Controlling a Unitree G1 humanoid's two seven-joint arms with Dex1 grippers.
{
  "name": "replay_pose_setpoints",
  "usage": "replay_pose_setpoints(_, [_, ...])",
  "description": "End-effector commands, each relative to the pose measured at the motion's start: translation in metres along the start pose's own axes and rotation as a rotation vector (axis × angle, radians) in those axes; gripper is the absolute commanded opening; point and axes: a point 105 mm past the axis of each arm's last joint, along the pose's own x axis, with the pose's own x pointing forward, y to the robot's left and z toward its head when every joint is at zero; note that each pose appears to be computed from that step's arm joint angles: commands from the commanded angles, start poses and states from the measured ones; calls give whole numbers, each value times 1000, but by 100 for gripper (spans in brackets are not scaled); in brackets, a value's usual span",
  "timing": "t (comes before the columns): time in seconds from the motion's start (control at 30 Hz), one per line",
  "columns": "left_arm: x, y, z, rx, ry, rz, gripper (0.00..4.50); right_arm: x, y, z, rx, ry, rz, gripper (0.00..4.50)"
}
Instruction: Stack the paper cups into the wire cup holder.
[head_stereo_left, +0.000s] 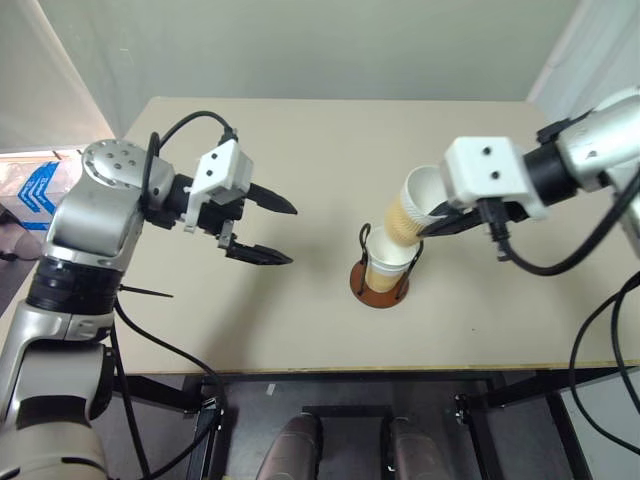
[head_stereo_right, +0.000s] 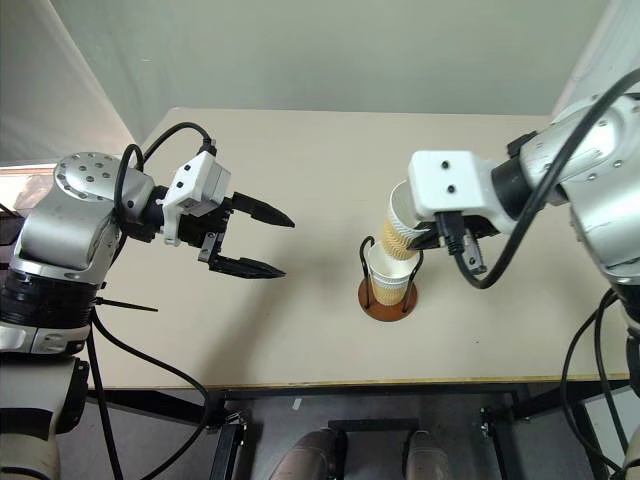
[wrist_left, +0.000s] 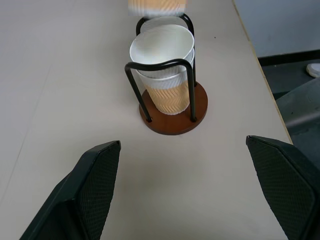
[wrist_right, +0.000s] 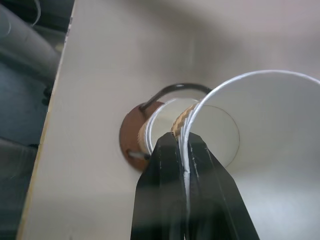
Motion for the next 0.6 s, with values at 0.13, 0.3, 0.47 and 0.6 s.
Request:
replay_pose_setpoints(0.13, [-7, 0, 8, 41, -12, 28, 442, 5, -7, -4, -39, 23, -20, 3])
replay_pose_setpoints(0.3, [-9, 0, 7, 40, -5, 40, 442, 19, 1, -10, -54, 40, 39, 3])
replay_pose_setpoints(0.47, [-9, 1, 4, 38, 1, 41, 442, 29, 6, -12, -60, 53, 78, 3])
replay_pose_setpoints(0.6, [-7, 0, 4, 37, 1, 41, 442, 31, -3, -9, -60, 44, 29, 57])
